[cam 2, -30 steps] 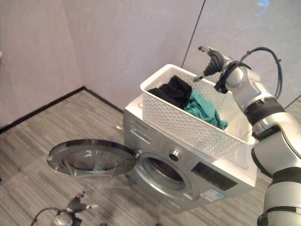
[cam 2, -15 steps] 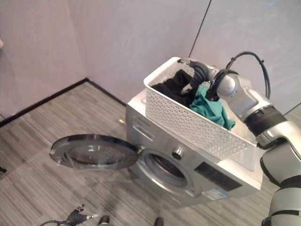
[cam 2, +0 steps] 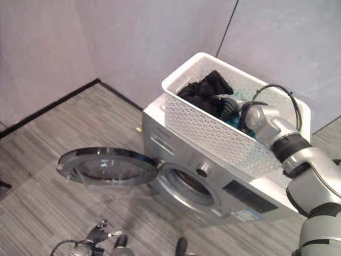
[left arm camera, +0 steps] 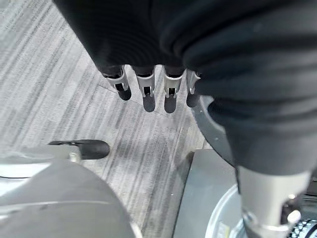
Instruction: Grab the laundry basket,head to the washer,open it,put in the laundry and shut it.
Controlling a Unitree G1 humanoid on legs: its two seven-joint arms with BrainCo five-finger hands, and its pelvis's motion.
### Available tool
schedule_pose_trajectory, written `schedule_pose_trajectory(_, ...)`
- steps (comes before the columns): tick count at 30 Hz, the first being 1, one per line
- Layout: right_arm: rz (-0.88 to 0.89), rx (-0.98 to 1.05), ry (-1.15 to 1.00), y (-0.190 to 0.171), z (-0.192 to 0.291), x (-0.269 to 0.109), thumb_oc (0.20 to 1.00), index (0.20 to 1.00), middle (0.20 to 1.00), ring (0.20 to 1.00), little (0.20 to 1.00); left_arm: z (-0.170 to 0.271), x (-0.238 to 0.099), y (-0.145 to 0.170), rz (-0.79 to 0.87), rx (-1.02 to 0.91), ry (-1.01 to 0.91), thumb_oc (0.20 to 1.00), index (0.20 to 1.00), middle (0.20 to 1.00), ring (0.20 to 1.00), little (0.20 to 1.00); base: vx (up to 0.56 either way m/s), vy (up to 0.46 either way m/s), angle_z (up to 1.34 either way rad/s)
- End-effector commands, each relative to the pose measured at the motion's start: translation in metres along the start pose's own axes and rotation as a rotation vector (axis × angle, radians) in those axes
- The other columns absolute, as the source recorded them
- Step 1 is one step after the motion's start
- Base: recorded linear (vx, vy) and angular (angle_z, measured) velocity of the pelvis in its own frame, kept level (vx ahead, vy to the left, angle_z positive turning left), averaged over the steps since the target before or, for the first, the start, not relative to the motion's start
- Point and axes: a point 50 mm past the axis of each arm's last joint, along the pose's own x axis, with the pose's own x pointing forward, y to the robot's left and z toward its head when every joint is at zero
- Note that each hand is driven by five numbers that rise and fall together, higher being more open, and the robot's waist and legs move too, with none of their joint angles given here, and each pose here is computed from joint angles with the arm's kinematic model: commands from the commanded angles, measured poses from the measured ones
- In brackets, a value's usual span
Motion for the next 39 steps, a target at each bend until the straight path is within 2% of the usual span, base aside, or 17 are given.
schedule_pose_trajectory(1,-0.155,-0.061,0.139,-0.033,-0.017,0.0,1.0,1.0,1.0,1.0,1.0,0.025,0.005,0.014,0.02,0.05,-0.087,1.0,1.0,1.0,1.0,1.0,-0.06,-0.006,0.13)
schedule_pose_trajectory(6,-0.186,-0.053,0.215,-0.036,-0.024,0.004,1.0,1.0,1.0,1.0,1.0,0.027,0.007,0.02,0.046,0.052,-0.083,1.0,1.0,1.0,1.0,1.0,-0.08,-0.013,0.06)
schedule_pose_trajectory(7,-0.171,-0.039,0.221,-0.036,-0.025,0.005,0.564,0.564,0.564,0.564,0.564,0.024,0.007,0.018,0.037,0.058,-0.069,1.0,1.0,1.0,1.0,1.0,-0.04,0.001,0.07)
schedule_pose_trajectory(8,-0.165,-0.031,0.214,-0.035,-0.023,0.005,0.241,0.241,0.241,0.241,0.241,0.022,0.007,0.017,0.032,0.061,-0.06,1.0,1.0,1.0,1.0,1.0,-0.03,0.01,0.14)
schedule_pose_trajectory(9,-0.162,-0.024,0.211,-0.035,-0.024,0.005,0.2,0.2,0.2,0.2,0.2,0.02,0.007,0.016,0.03,0.059,-0.051,1.0,1.0,1.0,1.0,1.0,-0.01,0.008,0.14)
schedule_pose_trajectory(14,-0.143,-0.022,0.178,-0.034,-0.019,0.006,0.2,0.2,0.2,0.2,0.2,0.013,0.008,0.01,0.027,0.05,-0.016,1.0,1.0,1.0,1.0,1.0,0.0,0.001,0.02)
schedule_pose_trajectory(19,-0.226,0.005,0.097,-0.056,-0.005,0.001,0.2,0.2,0.2,0.2,0.2,0.013,0.008,0.01,0.04,0.034,-0.012,1.0,1.0,1.0,1.0,1.0,0.01,0.026,-0.15)
schedule_pose_trajectory(26,-0.405,0.093,0.001,-0.102,0.006,-0.017,0.2,0.2,0.2,0.2,0.2,0.008,0.007,0.01,0.035,0.027,0.003,1.0,1.0,1.0,1.0,1.0,0.02,0.011,-0.12)
schedule_pose_trajectory(32,-0.653,0.195,0.035,-0.157,-0.014,-0.051,0.2,0.2,0.2,0.2,0.2,-0.004,0.005,0.008,0.032,0.022,0.049,1.0,1.0,1.0,1.0,1.0,0.04,0.002,-0.09)
schedule_pose_trajectory(36,-0.774,0.239,0.06,-0.181,-0.022,-0.07,0.2,0.2,0.2,0.2,0.2,-0.01,0.004,0.007,0.038,0.013,0.072,1.0,1.0,1.0,1.0,1.0,0.01,-0.001,0.0)
schedule_pose_trajectory(39,-0.788,0.238,0.059,-0.184,-0.022,-0.072,0.2,0.2,0.2,0.2,0.2,-0.01,0.004,0.007,0.04,0.013,0.074,1.0,1.0,1.0,1.0,1.0,0.0,0.0,0.0)
